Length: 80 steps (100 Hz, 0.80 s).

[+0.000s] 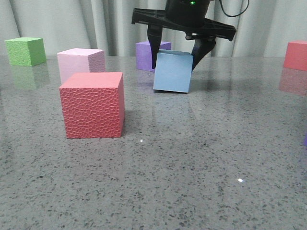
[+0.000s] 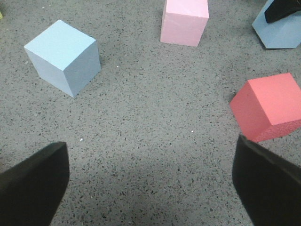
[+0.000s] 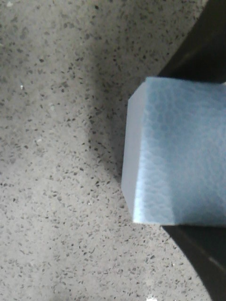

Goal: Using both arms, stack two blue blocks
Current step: 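Open the right gripper and raise it off the cube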

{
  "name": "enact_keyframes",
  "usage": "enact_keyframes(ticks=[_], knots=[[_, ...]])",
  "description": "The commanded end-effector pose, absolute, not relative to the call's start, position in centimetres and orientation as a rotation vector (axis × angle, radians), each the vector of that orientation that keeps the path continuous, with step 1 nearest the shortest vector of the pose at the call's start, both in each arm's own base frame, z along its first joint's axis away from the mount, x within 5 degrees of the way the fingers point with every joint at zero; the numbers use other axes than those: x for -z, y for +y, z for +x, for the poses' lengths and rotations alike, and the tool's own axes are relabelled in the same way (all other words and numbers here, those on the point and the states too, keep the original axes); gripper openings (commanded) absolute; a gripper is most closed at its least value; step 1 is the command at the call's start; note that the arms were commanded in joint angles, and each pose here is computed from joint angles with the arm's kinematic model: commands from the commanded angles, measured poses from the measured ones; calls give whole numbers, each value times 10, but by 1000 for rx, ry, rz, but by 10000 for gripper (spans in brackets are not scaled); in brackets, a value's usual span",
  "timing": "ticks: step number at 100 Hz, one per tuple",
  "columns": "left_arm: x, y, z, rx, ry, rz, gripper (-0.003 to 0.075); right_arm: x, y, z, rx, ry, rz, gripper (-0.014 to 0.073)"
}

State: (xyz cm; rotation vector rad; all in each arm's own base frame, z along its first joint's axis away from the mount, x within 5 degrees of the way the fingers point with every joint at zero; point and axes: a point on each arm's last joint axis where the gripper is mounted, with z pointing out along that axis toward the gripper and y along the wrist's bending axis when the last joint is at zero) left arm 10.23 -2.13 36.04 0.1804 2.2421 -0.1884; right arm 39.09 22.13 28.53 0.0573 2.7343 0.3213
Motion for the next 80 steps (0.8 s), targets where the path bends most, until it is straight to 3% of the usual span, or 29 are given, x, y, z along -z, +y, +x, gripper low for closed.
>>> enact_keyframes(ticks=[1,36,80], knots=[[-375,-23,105,206,2152,172,672,-318,218,387,-385,2634,55,587],[-375,-23,105,206,2152,172,672,-329,217,384,-394,2619,54,600],[-375,-23,105,206,2152,172,672,-396,204,371,-323,2509,-97,600]])
